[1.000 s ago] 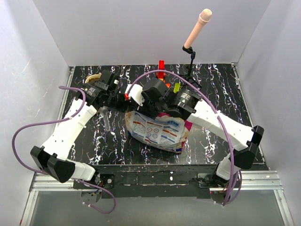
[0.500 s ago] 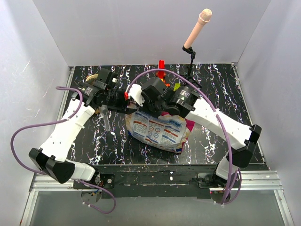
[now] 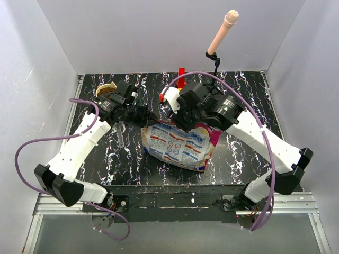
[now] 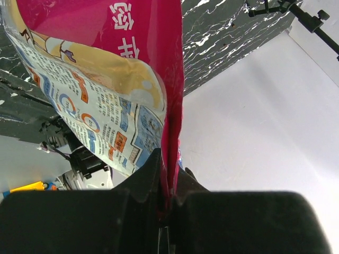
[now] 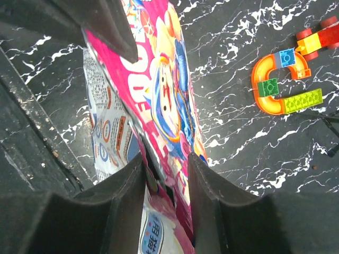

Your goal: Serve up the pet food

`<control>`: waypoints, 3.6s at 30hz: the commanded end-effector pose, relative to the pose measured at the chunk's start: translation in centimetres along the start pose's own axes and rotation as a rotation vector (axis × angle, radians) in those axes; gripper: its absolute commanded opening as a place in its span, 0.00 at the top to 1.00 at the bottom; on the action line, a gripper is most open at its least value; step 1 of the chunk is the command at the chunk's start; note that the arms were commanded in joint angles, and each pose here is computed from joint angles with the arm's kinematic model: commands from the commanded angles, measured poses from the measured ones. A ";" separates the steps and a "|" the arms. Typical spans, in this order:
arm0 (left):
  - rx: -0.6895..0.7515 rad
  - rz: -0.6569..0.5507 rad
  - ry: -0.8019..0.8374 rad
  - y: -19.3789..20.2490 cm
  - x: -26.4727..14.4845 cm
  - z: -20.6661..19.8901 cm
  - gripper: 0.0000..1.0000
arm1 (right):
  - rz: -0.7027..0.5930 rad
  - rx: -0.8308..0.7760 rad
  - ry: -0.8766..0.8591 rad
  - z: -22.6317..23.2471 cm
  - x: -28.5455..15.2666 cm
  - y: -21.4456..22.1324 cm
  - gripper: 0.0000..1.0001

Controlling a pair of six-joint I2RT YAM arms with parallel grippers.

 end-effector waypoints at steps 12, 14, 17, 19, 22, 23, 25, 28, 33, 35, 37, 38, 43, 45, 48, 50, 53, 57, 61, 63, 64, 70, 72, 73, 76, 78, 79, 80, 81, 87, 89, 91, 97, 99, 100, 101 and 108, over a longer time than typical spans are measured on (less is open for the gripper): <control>0.101 0.073 0.015 2.5 -0.2 -0.7 0.56 | 0.013 0.042 0.011 -0.3 -1.8 -0.6 0.99; 0.112 0.076 0.022 2.9 0.6 -0.7 0.56 | -0.018 0.079 -0.041 0.0 -2.2 -1.3 0.99; 0.120 0.074 0.044 2.9 1.4 -0.9 0.74 | -0.032 0.106 -0.048 0.3 -2.7 -1.1 0.99; 0.105 0.066 0.051 2.5 1.2 -1.0 0.96 | 0.008 0.101 -0.010 0.3 -3.0 -0.1 0.99; 0.073 0.050 0.068 1.4 0.3 -1.1 1.00 | 0.079 0.085 0.036 0.3 -3.4 2.1 0.79; 0.067 0.043 0.082 1.1 -0.2 -1.2 1.00 | 0.085 0.091 0.055 0.3 -3.9 2.8 0.74; 0.066 0.044 0.095 1.0 -0.8 -1.2 1.00 | 0.112 0.095 0.073 0.5 -3.8 4.0 0.70; 0.061 0.053 0.107 1.0 -1.5 -1.5 1.00 | 0.142 0.079 0.111 0.6 -3.9 5.2 0.69; 0.078 0.011 0.112 0.8 -1.9 -2.0 1.00 | 0.182 0.080 0.166 0.0 -4.6 5.0 0.99; 0.076 -0.003 0.105 0.6 -1.9 -1.9 1.00 | 0.165 0.090 0.159 0.2 -5.2 5.1 0.99; 0.069 -0.014 0.109 0.4 -1.9 -2.0 1.00 | 0.156 0.107 0.143 0.4 -5.9 5.5 0.99; 0.067 -0.019 0.110 0.3 -2.0 -1.9 1.00 | 0.159 0.119 0.121 0.6 -6.3 5.7 0.99; 0.049 -0.013 0.103 0.1 -2.0 -1.9 1.00 | 0.200 0.137 0.128 1.5 -6.4 7.8 0.81; 0.050 -0.004 0.099 0.2 -2.1 -1.9 1.00 | 0.206 0.140 0.137 1.7 -6.5 8.3 0.79; 0.053 -0.006 0.091 0.2 -2.2 -1.9 1.00 | 0.251 0.140 0.136 1.9 -6.4 8.9 0.77; 0.055 -0.009 0.086 0.1 -2.0 -1.8 1.00 | 0.245 0.136 0.143 1.9 -6.8 9.0 0.99; 0.052 -0.025 0.073 -0.1 -1.8 -1.7 1.00 | 0.191 0.140 0.186 1.6 -7.3 8.8 0.99; 0.053 -0.036 0.077 0.0 -2.0 -1.9 1.00 | 0.233 0.161 0.185 1.9 -7.8 9.8 0.81; 0.057 -0.039 0.086 0.0 -2.1 -2.0 1.00 | 0.219 0.170 0.223 2.0 -8.2 10.5 0.80; 0.054 -0.039 0.083 0.0 -2.1 -2.0 1.00 | 0.240 0.165 0.229 2.0 -8.2 10.7 0.98; 0.054 -0.039 0.080 0.0 -2.0 -2.0 1.00 | 0.246 0.166 0.216 2.1 -8.1 10.7 0.99; 0.059 -0.049 0.069 -0.1 -1.6 -1.9 1.00 | 0.142 0.175 0.126 1.9 -7.4 8.5 0.89; 0.064 -0.046 0.071 -0.1 -1.6 -2.1 1.00 | 0.042 0.163 0.070 1.8 -6.9 6.6 0.71; 0.065 -0.049 0.067 0.0 -1.5 -2.1 1.00 | -0.016 0.152 0.073 1.7 -6.5 5.5 0.67; 0.056 -0.050 0.051 0.0 -1.6 -2.3 1.00 | -0.110 0.108 0.105 1.0 -5.1 2.7 0.64; 0.040 -0.050 0.024 0.1 -1.8 -2.2 1.00 | -0.128 0.069 0.081 0.8 -3.5 0.6 0.64; 0.038 -0.049 0.019 0.2 -2.0 -2.3 1.00 | -0.139 0.053 0.073 0.8 -3.0 -0.2 0.64; 0.036 -0.048 0.018 0.4 -2.1 -2.4 1.00 | -0.142 0.033 0.070 0.9 -2.2 -0.9 0.65; 0.032 -0.051 0.016 0.4 -2.3 -2.5 1.00 | -0.149 0.019 0.074 0.9 -1.7 -1.5 0.65; 0.022 -0.059 0.013 0.6 -2.6 -2.7 1.00 | -0.108 -0.019 0.093 1.0 0.8 -3.2 0.82; 0.019 -0.059 0.023 0.4 -2.4 -2.5 1.00 | -0.072 -0.023 0.088 1.4 1.3 -2.3 0.99; 0.018 -0.068 0.027 0.1 -2.3 -2.2 0.86 | -0.084 -0.016 0.096 1.7 1.3 -1.7 0.99; 0.030 -0.156 0.006 -2.4 -2.8 -1.5 0.77 | -0.119 0.009 0.071 2.1 0.3 -1.4 0.99; 0.038 -0.165 -0.013 -2.7 -2.5 -1.5 0.86 | -0.165 0.009 0.062 2.1 -0.1 -2.0 0.99; 0.039 -0.166 -0.014 -2.9 -2.5 -1.6 0.95 | -0.181 0.004 0.064 2.0 -0.3 -2.4 0.99; 0.047 -0.163 -0.001 -2.9 -2.5 -1.9 1.00 | -0.190 0.001 0.063 2.0 -0.4 -2.7 0.99; 0.055 -0.187 0.016 -2.3 -3.9 -3.2 1.00 | -0.177 0.008 0.014 1.9 2.2 -4.8 0.76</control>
Point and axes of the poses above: each gripper's point midway between its finger pads, its own x axis out along the fingers, its own z axis along the line the jaws close on, y = z × x, the point moved 10 cm from there along -x, back along the fingers, and after that the axes turned 14 degrees about -x, right-handed, at the moved point
